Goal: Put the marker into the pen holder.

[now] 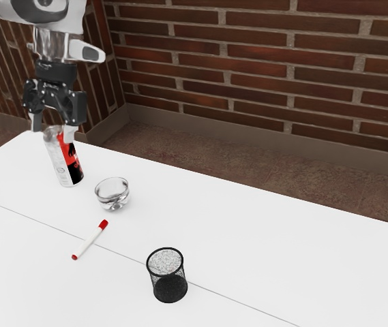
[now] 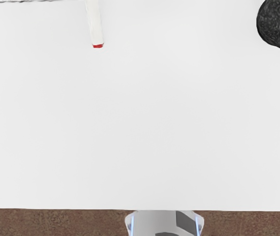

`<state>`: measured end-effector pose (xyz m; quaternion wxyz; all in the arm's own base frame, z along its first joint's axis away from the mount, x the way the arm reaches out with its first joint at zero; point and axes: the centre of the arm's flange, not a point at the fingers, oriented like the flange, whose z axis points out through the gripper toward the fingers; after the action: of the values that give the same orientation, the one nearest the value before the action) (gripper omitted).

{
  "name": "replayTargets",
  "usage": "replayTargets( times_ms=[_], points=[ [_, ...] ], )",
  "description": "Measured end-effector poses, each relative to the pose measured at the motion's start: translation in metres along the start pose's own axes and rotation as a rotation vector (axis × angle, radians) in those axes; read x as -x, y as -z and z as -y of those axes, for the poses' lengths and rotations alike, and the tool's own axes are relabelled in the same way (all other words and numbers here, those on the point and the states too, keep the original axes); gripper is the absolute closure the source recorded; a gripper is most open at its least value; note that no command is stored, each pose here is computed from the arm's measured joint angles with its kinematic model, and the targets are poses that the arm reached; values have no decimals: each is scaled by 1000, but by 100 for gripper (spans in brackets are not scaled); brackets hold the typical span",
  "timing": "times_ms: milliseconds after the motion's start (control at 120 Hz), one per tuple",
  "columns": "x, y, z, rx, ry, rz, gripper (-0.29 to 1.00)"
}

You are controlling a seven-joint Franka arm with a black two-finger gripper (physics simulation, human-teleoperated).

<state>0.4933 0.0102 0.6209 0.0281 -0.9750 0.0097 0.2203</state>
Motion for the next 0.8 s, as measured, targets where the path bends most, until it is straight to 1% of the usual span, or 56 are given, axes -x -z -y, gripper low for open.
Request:
replayTargets(
  times_ms=[67, 142, 242, 350, 383, 417, 458, 525, 625, 675, 800],
  points=[
    [-16, 8, 2, -9, -5, -125, 0],
    [-26, 18, 5, -16, -10, -231, 0],
    [-33, 29, 8, -22, -7, -328, 0],
    [-29, 41, 13, -27, -1, -403, 0],
    [-31, 34, 13, -27, 0, -399, 0],
    [-38, 8, 12, -24, -5, -361, 0],
    [-40, -47, 12, -11, -18, -295, 0],
    [-47, -148, 39, 32, 25, -195, 0],
    [-69, -250, 61, 61, 82, -135, 0],
    [-85, -278, 70, 59, 110, -138, 0],
    [-103, -289, 82, 46, 142, -212, 0]
  ],
)
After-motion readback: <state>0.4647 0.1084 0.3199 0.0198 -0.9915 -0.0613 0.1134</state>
